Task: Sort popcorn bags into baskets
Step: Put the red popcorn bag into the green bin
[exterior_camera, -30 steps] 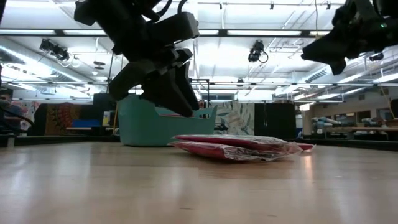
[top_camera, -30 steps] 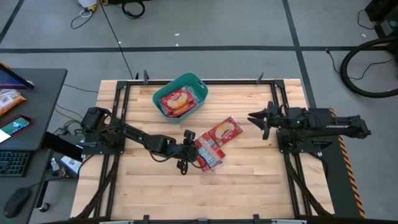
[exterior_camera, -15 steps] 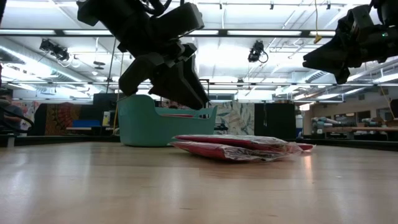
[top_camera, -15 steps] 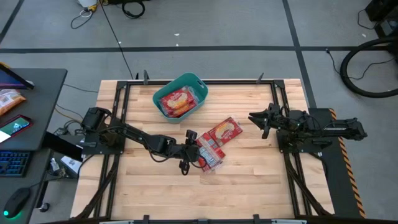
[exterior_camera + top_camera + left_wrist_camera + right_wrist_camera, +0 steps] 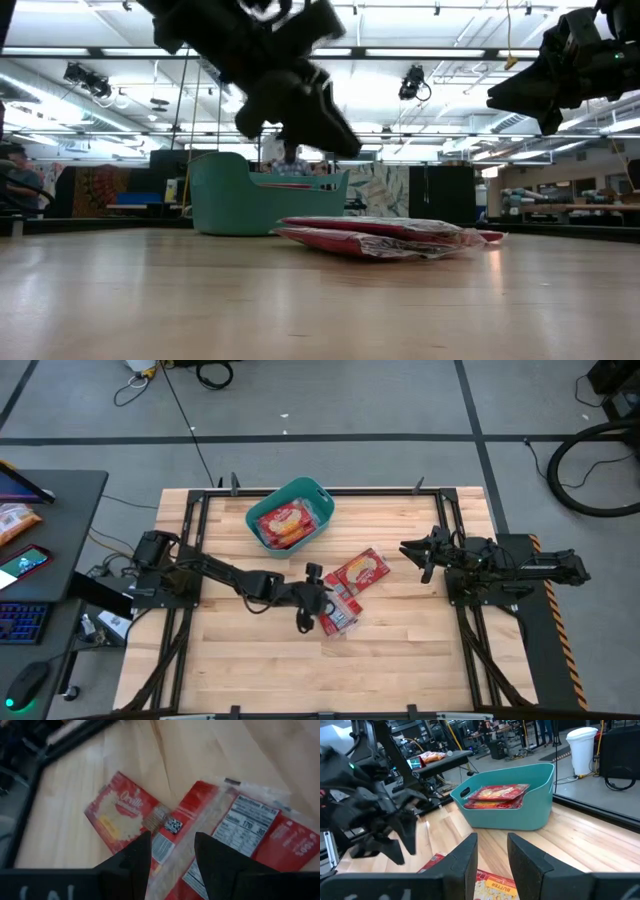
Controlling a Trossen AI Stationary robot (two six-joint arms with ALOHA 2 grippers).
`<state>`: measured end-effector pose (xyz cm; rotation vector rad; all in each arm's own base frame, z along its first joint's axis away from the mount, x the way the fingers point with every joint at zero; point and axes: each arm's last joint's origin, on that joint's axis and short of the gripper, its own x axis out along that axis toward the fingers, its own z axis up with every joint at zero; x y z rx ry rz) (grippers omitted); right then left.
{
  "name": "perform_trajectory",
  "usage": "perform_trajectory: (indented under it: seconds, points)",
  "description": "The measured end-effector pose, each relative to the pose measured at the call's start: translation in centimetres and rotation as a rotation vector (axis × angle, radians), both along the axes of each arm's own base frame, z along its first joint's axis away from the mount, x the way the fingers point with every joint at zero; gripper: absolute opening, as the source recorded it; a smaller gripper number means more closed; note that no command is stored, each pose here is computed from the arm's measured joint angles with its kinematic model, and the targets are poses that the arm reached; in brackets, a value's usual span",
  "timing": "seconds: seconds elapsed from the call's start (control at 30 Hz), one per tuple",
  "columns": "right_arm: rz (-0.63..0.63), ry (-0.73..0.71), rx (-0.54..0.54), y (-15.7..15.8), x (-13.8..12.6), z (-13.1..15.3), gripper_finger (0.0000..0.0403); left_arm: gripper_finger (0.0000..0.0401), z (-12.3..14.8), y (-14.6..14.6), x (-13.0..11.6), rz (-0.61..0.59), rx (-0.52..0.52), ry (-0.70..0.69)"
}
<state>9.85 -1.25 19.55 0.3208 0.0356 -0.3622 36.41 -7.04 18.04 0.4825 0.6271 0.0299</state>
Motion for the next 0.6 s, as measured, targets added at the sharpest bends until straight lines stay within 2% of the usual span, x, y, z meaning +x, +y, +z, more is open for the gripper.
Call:
perform_trajectory:
  seconds: [0.13, 0.33, 0.47, 0.6]
  points:
    - [0.000, 0.000, 0.000, 0.0, 0.0, 0.0, 0.0112, 0.0156, -1.6, -0.4, 0.2, -0.011, 0.007, 0.049]
    - [0.000, -0.007, 0.000, 0.0, 0.0, 0.1, 0.0112, 0.0156, -4.7, -1.8, 0.4, -0.094, 0.102, 0.129]
    - [0.000, -0.007, -0.001, 0.0, 0.0, 0.1, 0.0112, 0.0156, -5.4, -2.6, 0.5, -0.141, 0.198, 0.134]
    - [0.000, -0.008, 0.000, 0.0, 0.0, 0.1, 0.0112, 0.0156, -5.4, -2.8, 0.4, -0.116, 0.241, 0.133]
